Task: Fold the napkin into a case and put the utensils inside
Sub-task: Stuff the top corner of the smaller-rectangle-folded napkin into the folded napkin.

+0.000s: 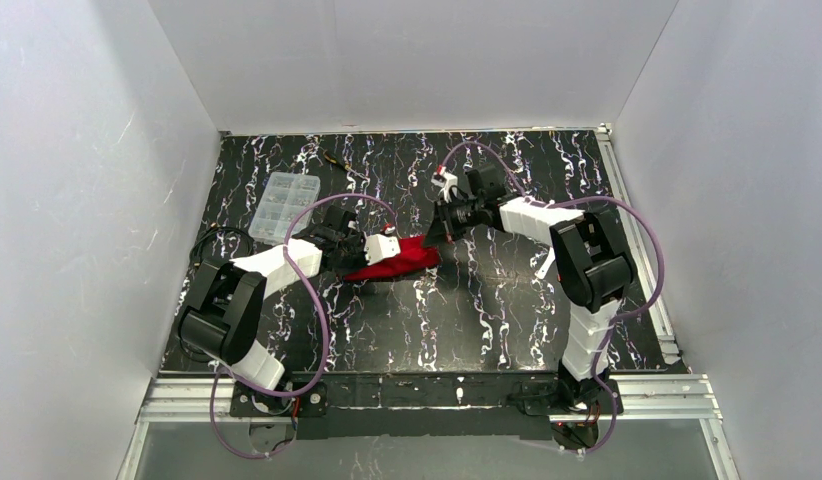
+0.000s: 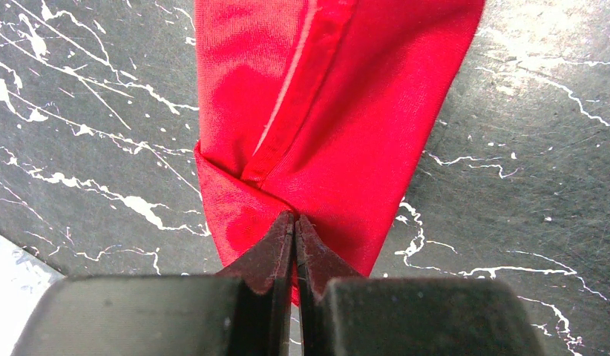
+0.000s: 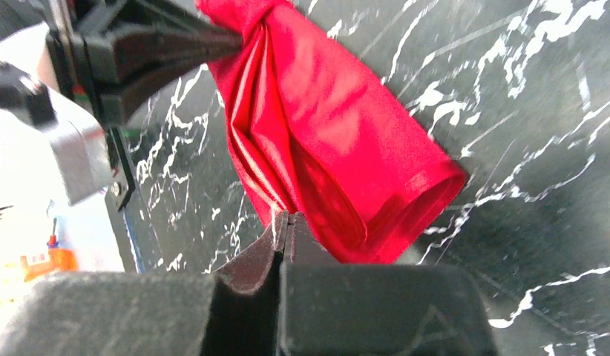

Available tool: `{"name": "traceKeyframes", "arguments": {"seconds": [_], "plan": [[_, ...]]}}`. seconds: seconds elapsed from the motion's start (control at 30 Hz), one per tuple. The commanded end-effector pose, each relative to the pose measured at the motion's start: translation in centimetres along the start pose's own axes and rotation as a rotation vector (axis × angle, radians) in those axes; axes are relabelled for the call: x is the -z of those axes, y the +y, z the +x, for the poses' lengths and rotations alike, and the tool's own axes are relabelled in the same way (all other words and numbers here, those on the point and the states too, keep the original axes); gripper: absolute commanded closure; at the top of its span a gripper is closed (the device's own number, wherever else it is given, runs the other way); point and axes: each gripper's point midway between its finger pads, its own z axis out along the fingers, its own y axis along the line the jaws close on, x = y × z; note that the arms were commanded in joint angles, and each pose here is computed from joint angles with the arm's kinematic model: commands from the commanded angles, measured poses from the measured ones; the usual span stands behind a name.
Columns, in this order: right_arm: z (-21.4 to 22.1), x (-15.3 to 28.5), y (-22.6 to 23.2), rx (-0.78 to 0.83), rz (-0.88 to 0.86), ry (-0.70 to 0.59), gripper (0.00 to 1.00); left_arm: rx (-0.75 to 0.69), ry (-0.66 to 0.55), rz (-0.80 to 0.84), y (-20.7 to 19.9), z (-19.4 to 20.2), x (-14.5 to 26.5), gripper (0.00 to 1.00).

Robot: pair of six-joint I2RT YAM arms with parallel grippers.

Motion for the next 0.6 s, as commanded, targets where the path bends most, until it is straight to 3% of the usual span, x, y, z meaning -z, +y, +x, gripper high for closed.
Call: {"name": "traceKeyframes", "arguments": {"seconds": [0.0,0.3,0.57], "plan": [[-3.8,0.5,0.0,0.015,0.034,-0.059,0.99,0.036,0.11,0.145,-4.2,3.3,-0.6,1.0],[-3.3,0.2,-2.7,-0.05,0.14,-0.068,0.99,0.029,0.119,0.145,-4.4,3.5,-0.4,1.0],[-2.6,-0.5,-5.7,-0.151,0.252,-0.056,0.99,0.078,0.082,0.14,-3.3,1.4,0.8,1.0]]}}
